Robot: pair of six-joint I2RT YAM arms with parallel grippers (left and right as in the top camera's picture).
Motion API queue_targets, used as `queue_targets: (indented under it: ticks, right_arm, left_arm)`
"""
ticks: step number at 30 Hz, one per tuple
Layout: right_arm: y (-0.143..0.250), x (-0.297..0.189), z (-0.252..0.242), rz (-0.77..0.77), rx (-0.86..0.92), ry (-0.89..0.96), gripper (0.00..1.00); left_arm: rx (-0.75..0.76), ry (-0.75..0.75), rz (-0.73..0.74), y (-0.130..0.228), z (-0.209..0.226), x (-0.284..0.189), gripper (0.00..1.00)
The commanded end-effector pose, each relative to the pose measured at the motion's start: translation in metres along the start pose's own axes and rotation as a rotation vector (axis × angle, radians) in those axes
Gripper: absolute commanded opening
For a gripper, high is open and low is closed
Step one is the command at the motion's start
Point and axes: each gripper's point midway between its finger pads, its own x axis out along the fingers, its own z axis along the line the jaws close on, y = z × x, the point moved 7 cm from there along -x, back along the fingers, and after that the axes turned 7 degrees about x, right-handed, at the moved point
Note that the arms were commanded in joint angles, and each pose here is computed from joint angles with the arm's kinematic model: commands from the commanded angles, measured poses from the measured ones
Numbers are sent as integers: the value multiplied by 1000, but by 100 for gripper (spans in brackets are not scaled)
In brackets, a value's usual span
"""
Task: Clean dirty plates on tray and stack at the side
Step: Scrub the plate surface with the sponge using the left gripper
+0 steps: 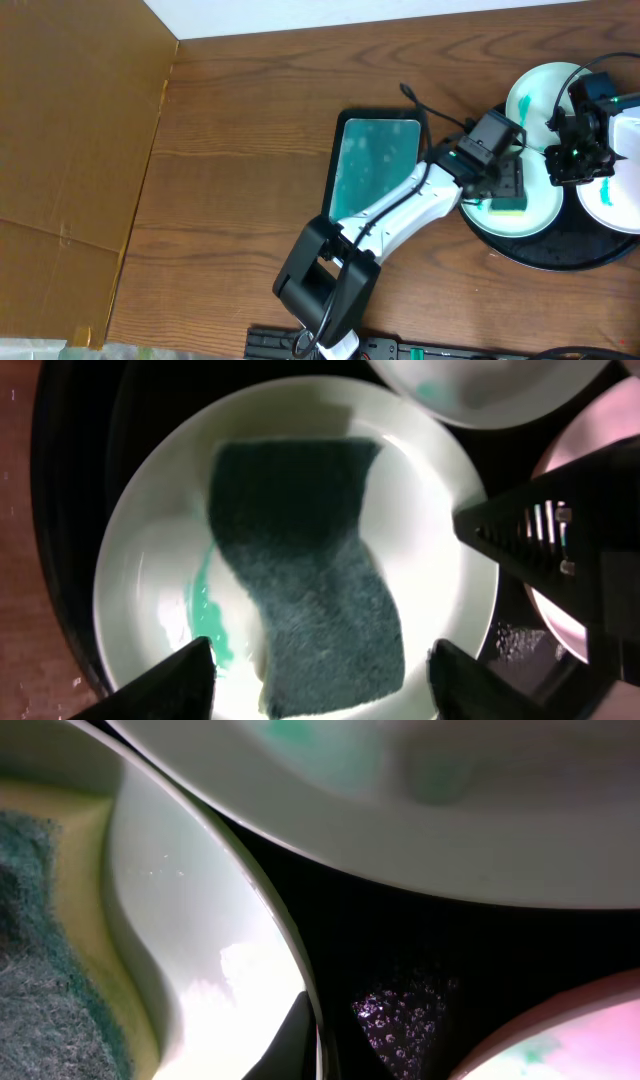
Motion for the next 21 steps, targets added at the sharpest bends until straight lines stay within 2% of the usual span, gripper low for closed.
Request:
queue_targets:
  ticks: [1, 15, 21]
  right_arm:
    - [0, 1, -1, 2, 15, -3, 1]
    - [1, 1, 0, 8, 15, -1, 1]
    - [1, 1, 1, 11, 14, -8, 1]
  left_arm:
    - [-6, -90, -72, -1, -1, -1, 67]
    - [-46, -133, -68, 3, 1, 25, 67]
    - [-31, -147, -94, 3, -3, 26, 62]
